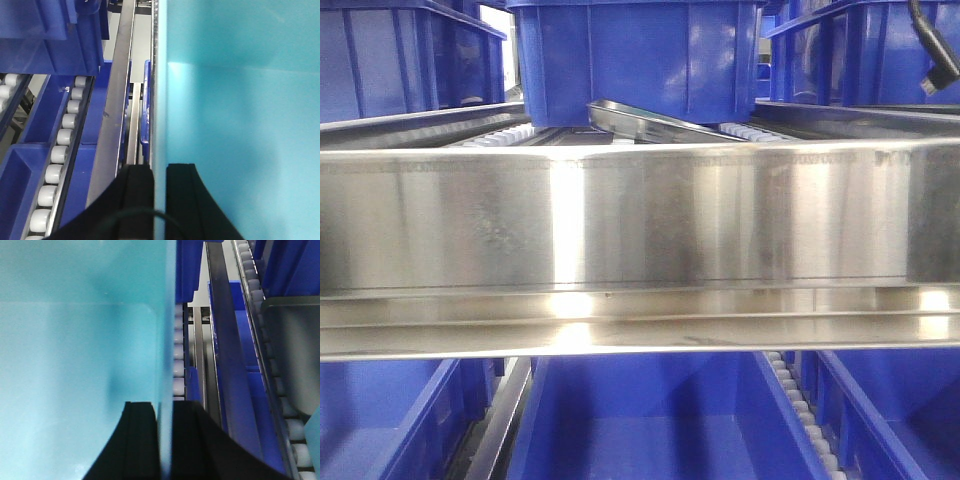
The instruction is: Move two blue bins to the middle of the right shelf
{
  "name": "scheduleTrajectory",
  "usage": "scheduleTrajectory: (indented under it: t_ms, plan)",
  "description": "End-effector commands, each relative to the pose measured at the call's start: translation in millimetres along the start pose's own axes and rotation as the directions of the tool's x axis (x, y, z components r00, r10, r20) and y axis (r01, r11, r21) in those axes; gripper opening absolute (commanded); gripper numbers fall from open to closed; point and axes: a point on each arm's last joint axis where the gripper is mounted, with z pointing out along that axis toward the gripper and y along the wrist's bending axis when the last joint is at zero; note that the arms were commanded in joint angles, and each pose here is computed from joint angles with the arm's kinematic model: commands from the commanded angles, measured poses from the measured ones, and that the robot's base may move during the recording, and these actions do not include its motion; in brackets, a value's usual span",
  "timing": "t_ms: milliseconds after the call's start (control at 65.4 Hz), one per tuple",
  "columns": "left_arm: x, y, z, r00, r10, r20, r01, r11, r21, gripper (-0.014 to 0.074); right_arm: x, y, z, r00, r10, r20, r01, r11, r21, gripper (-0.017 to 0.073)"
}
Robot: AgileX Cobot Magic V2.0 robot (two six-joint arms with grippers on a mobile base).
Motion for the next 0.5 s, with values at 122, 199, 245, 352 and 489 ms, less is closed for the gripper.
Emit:
scheduleTrajectory:
  t_ms: [122,199,245,352,489]
  plan:
    - [-3.9,-1.9,1.3,0.999,0.01,0.03,-0.009,1.0,-0.012,-0.0111,-7.7,-4.9,-9.3,0.996,-0.018,0.082,0.016,1.0,0.025,-0.0162]
    - [-3.5,-2.5,4.6,1.0,0.011,0.025,-0.011,1.0,-0.016,-0.0111,-8.2,-4.6,-9.4,0.996,-0.018,0.088,0.016,1.0,0.022,-0.0162]
    - [-3.5,-2.6,4.5,1.0,0.012,0.025,-0.011,1.0,-0.016,-0.0111,-8.5,-4.8,-9.4,0.996,-0.02,0.091,0.018,1.0,0.025,-0.0162]
    - [-3.7,-2.7,4.4,1.0,0.012,0.027,-0.011,1.0,-0.015,-0.0111,-8.8,-4.9,-9.4,0.995,-0.021,0.094,0.018,1.0,0.026,-0.0162]
    - [-4.6,-2.2,4.4,0.999,0.016,0.037,-0.015,1.0,-0.021,-0.0111,-9.1,-4.7,-9.4,0.995,-0.021,0.097,0.018,1.0,0.024,-0.0162]
